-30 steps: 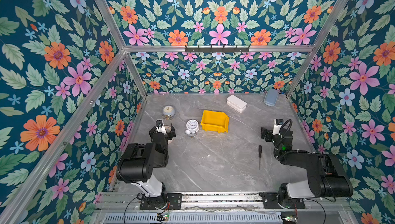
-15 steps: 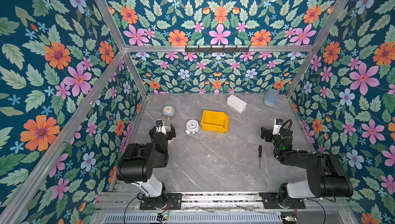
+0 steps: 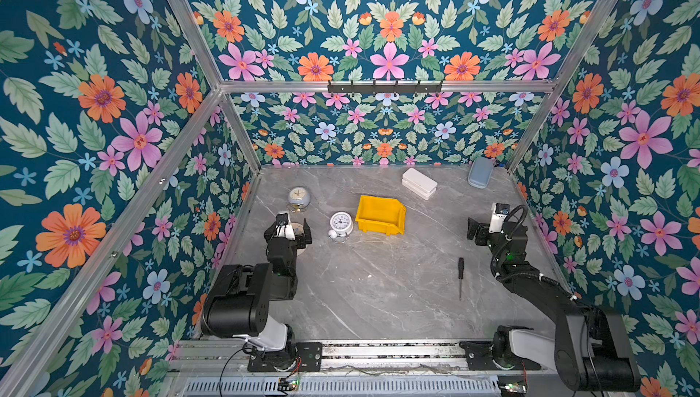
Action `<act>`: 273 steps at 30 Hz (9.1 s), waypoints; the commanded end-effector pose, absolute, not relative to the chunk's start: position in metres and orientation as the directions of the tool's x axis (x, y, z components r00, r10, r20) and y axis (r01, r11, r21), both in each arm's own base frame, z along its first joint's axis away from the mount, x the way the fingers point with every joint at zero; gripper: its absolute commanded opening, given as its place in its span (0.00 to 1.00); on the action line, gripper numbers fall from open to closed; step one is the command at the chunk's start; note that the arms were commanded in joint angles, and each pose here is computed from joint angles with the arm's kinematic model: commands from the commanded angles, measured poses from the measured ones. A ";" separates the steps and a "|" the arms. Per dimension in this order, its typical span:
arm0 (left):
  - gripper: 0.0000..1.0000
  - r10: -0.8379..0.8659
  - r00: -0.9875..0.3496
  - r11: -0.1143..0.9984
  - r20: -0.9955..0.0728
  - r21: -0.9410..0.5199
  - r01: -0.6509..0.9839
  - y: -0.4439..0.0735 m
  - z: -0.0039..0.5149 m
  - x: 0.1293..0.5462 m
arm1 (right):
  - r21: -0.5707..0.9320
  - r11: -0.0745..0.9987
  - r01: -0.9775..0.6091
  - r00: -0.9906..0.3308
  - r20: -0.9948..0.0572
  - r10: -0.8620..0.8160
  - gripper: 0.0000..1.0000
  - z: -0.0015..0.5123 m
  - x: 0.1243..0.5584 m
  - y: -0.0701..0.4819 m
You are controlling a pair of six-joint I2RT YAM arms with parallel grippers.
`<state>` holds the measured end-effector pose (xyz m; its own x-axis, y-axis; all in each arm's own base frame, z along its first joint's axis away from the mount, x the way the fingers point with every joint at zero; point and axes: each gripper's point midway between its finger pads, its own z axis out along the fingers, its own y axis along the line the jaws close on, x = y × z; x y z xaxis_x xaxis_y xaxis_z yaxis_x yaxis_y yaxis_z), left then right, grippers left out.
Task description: Put the screwdriver in the bin
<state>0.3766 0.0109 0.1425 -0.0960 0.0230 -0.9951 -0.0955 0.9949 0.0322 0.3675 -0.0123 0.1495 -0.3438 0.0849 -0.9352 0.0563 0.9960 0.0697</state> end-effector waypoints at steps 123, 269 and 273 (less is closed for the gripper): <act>1.00 0.169 -0.071 0.508 -0.983 0.025 0.861 -0.282 0.154 0.188 | 0.005 0.991 -0.132 -0.862 -0.495 -0.112 0.05 0.113 0.332 0.124; 1.00 0.005 -0.164 0.990 -0.986 0.028 -0.141 0.020 0.113 0.389 | 0.084 0.995 0.055 -0.341 -0.935 0.098 0.99 0.096 0.376 -0.012; 1.00 0.005 -0.168 0.990 -0.986 0.029 -0.139 0.020 0.113 0.390 | 0.084 0.995 0.055 -0.341 -0.935 0.098 0.99 0.096 0.376 -0.012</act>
<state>0.3885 0.0209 0.1115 -0.1710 0.0103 -0.9852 -0.1455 0.9887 0.0356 0.3724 -0.0123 0.0868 -0.3750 0.1013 -0.9215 0.0622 0.9945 0.0840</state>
